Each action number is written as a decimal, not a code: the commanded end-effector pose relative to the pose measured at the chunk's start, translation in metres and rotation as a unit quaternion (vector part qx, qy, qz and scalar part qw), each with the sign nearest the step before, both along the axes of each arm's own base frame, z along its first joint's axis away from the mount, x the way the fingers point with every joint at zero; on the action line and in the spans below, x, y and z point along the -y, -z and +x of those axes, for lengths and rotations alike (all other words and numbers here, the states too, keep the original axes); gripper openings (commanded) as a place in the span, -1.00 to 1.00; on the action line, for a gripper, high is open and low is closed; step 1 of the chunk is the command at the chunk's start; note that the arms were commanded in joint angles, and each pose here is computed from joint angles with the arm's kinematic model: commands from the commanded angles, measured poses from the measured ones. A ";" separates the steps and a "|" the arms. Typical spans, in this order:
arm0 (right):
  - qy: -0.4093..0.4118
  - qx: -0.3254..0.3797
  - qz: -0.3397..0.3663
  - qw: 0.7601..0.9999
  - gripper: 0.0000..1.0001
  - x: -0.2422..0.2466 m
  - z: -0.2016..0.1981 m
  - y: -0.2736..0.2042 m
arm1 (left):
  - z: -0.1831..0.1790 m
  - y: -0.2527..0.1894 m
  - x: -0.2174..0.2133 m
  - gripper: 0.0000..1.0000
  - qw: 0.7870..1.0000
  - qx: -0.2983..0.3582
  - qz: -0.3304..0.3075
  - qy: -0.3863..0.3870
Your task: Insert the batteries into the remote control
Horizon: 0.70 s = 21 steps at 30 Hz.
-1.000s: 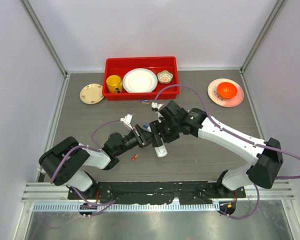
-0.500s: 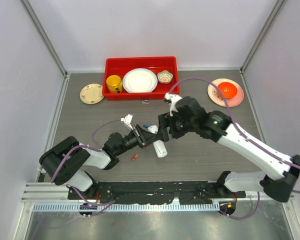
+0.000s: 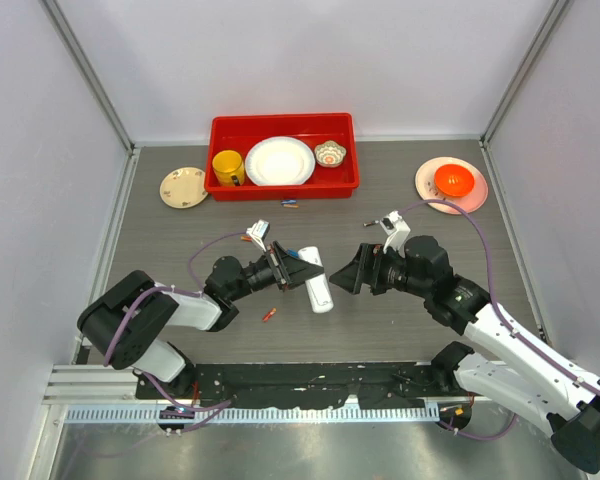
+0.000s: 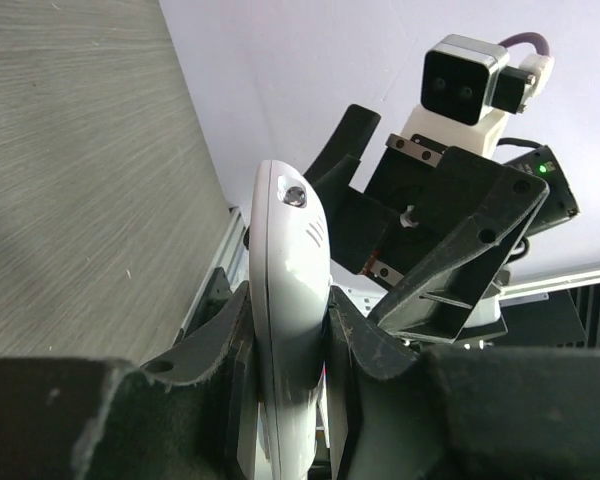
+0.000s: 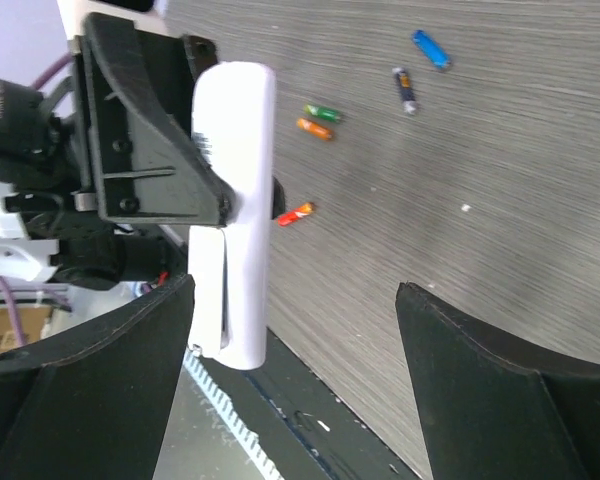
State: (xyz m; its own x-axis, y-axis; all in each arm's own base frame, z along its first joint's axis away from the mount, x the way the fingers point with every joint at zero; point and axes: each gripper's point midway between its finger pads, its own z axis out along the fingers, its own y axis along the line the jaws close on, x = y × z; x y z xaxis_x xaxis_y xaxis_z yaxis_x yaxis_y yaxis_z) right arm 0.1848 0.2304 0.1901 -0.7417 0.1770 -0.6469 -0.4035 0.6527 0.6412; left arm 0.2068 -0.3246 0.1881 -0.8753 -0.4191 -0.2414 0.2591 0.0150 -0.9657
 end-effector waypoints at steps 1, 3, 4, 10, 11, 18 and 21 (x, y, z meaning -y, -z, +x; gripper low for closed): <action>-0.049 0.054 0.101 0.992 0.74 -0.020 -0.005 -0.046 | -0.019 -0.077 -0.008 -1.00 0.987 0.118 -0.105 0.034; -0.056 0.053 0.128 0.989 0.74 -0.024 -0.006 -0.047 | -0.019 -0.079 -0.007 -1.00 0.986 0.119 -0.107 0.038; -0.067 0.049 0.138 0.987 0.74 -0.026 -0.010 -0.047 | -0.019 -0.078 -0.006 -0.99 0.987 0.117 -0.105 0.042; -0.102 0.018 0.166 0.981 0.70 -0.035 -0.019 -0.034 | -0.018 -0.081 -0.004 -1.00 0.986 0.118 -0.108 0.044; -0.112 0.017 0.171 0.979 0.69 -0.037 -0.022 -0.032 | -0.017 -0.083 -0.004 -1.00 0.986 0.120 -0.110 0.044; -0.138 -0.009 0.183 0.973 0.64 -0.043 -0.029 -0.023 | -0.018 -0.086 -0.003 -0.99 0.985 0.122 -0.113 0.046; -0.140 -0.012 0.183 0.973 0.58 -0.043 -0.030 -0.021 | -0.018 -0.087 -0.003 -1.00 0.985 0.122 -0.114 0.048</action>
State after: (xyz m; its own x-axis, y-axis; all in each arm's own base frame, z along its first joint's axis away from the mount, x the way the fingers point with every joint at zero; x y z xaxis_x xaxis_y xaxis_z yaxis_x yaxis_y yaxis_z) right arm 0.1581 0.2693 0.1940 -0.8273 0.1806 -0.5319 -0.4624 0.3186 0.8274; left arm 0.1999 -0.3295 0.2057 -0.9051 -0.3591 -0.2276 0.2597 -0.0431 -0.9647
